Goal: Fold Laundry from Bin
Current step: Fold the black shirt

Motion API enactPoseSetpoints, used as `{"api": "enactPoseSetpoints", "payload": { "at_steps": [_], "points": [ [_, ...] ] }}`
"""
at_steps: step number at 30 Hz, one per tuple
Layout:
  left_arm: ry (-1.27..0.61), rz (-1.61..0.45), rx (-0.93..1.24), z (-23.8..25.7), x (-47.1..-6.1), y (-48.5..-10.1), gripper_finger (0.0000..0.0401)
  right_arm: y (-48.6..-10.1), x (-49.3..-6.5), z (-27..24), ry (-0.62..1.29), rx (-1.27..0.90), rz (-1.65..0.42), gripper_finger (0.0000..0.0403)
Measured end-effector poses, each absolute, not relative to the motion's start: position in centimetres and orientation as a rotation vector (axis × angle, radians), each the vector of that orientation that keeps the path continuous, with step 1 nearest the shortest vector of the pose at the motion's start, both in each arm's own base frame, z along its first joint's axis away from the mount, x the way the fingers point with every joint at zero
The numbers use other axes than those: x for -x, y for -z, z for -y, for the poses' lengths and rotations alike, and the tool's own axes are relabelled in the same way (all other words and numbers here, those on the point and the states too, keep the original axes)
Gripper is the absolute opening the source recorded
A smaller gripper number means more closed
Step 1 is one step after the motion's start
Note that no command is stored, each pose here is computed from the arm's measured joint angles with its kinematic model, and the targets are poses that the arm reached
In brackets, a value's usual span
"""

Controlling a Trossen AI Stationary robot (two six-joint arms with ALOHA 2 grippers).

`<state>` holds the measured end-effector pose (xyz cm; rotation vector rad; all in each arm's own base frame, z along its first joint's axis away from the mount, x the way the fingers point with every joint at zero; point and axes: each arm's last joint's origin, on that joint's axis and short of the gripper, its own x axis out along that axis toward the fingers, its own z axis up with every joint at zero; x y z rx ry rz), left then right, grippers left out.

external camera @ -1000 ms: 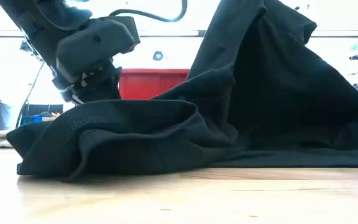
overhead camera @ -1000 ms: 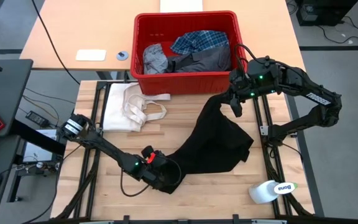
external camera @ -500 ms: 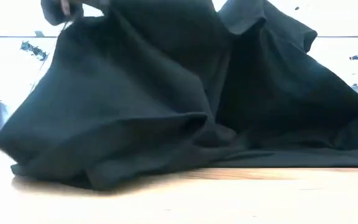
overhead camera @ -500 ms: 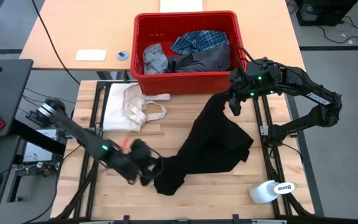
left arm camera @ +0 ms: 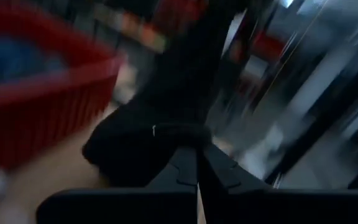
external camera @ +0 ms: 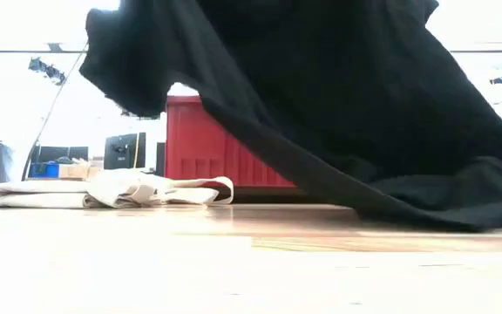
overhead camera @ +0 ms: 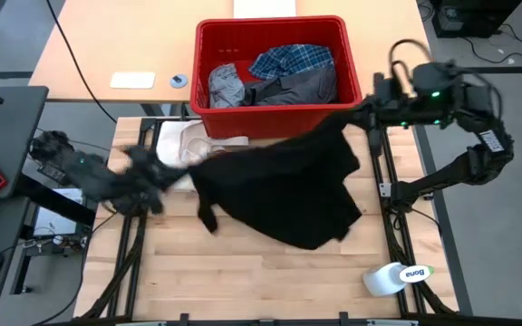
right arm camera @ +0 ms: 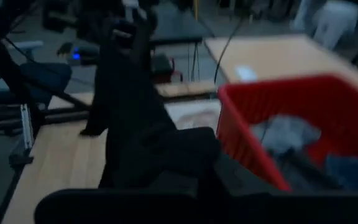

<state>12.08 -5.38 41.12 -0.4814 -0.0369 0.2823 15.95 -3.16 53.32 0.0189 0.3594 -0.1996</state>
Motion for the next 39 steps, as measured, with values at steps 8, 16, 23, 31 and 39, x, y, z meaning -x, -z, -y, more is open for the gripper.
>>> {"api": "enactPoseSetpoints", "payload": {
  "at_steps": [8,16,23,31,39],
  "points": [
    [-0.272,0.544,0.471,0.9,-5.4,-47.2,0.0003,-56.8,-12.1,3.3,0.483,0.160,-0.226,0.0012],
    [-0.410,0.579,0.389,-0.7,-3.1,-47.7,0.0002,-58.1,-11.2,4.0,0.832,0.225,-0.183,0.0012],
    [-0.456,0.621,0.354,-2.0,-1.3,-50.8,0.0002,-60.0,-11.8,4.3,0.903,0.376,-0.075,0.0011],
    [-0.504,0.643,0.300,-2.4,-0.7,-54.6,0.0014,-59.3,-13.7,4.9,0.862,0.378,-0.121,0.0011],
    [-0.530,0.601,0.273,-1.5,-2.2,-54.9,0.0025,-57.1,-14.4,5.0,0.724,0.249,-0.268,0.0011]
  ]
}}
